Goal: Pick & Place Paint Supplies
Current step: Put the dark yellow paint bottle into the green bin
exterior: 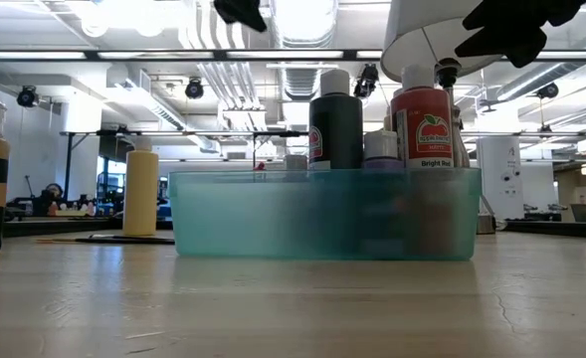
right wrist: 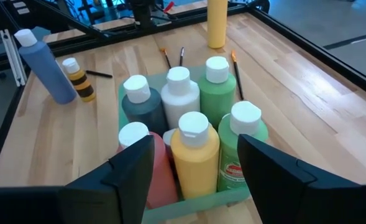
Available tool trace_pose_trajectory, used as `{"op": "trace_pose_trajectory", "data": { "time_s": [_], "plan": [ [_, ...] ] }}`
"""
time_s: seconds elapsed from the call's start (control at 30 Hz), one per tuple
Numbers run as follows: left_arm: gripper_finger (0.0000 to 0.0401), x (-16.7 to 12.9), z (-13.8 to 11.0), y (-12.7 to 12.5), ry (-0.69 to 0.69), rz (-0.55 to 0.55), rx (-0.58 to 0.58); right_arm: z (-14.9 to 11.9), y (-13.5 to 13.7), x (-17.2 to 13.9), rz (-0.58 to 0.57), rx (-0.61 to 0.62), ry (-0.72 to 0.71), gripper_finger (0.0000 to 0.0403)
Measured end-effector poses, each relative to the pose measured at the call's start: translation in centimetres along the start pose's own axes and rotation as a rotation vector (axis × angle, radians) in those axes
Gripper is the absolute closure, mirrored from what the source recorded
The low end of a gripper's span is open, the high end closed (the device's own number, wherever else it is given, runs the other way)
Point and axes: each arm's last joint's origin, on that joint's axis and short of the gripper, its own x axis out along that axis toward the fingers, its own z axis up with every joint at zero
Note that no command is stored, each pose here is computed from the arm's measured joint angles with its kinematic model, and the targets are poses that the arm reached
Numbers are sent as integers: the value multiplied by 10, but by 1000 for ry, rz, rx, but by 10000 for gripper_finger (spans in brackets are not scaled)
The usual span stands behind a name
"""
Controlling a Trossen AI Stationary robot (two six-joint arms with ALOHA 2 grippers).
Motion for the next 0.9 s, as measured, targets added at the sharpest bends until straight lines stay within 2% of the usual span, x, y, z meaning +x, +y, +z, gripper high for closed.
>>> {"op": "trace_pose_trajectory", "data": {
  "time_s": [0.23,0.37,0.47,0.7,0.9],
  "plan": [
    [215,-15,2,0,-104,32,-9,0,0,0,-3,-4,-2,182],
    [215,-17,1,1,-91,72,-46,0,0,0,-3,-4,-2,173],
    [215,-17,-6,-1,-18,60,-28,0,0,0,-4,-4,-3,165],
    [215,-9,-23,-15,10,22,-3,0,0,0,-4,-4,-3,144],
    [215,-20,-51,-31,-81,1,-1,0,0,0,-5,-4,-4,130]
  ]
}}
